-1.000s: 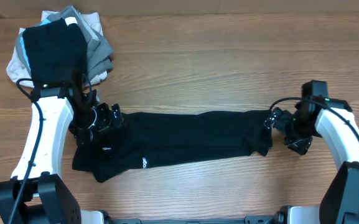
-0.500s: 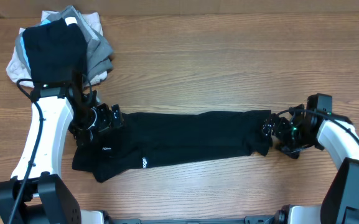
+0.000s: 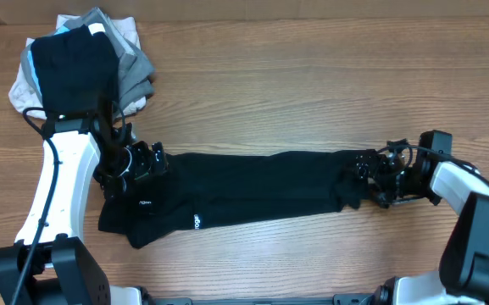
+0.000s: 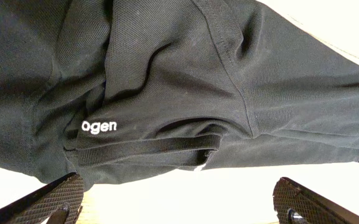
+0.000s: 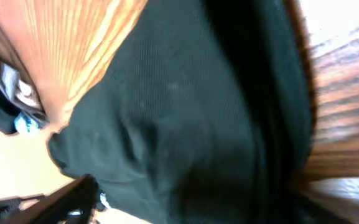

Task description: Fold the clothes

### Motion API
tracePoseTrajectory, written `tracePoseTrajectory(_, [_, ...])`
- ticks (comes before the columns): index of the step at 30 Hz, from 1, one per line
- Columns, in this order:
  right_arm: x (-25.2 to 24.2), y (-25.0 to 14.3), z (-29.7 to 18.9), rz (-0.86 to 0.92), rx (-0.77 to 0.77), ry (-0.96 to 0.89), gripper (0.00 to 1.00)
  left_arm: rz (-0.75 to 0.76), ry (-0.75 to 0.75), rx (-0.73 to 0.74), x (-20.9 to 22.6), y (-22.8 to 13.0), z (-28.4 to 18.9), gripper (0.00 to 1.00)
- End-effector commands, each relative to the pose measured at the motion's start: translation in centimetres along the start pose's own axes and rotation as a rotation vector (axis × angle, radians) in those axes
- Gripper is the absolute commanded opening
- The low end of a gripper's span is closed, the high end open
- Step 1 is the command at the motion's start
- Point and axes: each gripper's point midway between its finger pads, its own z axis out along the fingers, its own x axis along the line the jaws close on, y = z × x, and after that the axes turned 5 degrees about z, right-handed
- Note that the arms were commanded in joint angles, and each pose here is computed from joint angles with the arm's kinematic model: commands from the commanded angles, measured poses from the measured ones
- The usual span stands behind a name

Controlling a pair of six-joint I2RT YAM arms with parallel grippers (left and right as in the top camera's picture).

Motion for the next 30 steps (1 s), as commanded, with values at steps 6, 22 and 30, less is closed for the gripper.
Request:
tracePoseTrajectory(6, [-4.5, -0.9, 1.8, 0.131, 0.034, -0.135, 0.22, 0.027, -0.007, 0.003, -0.3, -0.4, -0.1, 1.00])
tracePoseTrajectory(22, [-3.3, 4.6, -7.9, 0.184, -0.227, -0.623, 0.04, 0.034, -0.007, 0.002, -0.3, -0.3, -0.1, 1.00])
tracePoseTrajectory(30, [-2.0, 1.8, -7.0, 0.060, -0.330, -0.958, 0.04, 0.034, -0.007, 0.001, -0.3, -0.3, -0.1, 1.00])
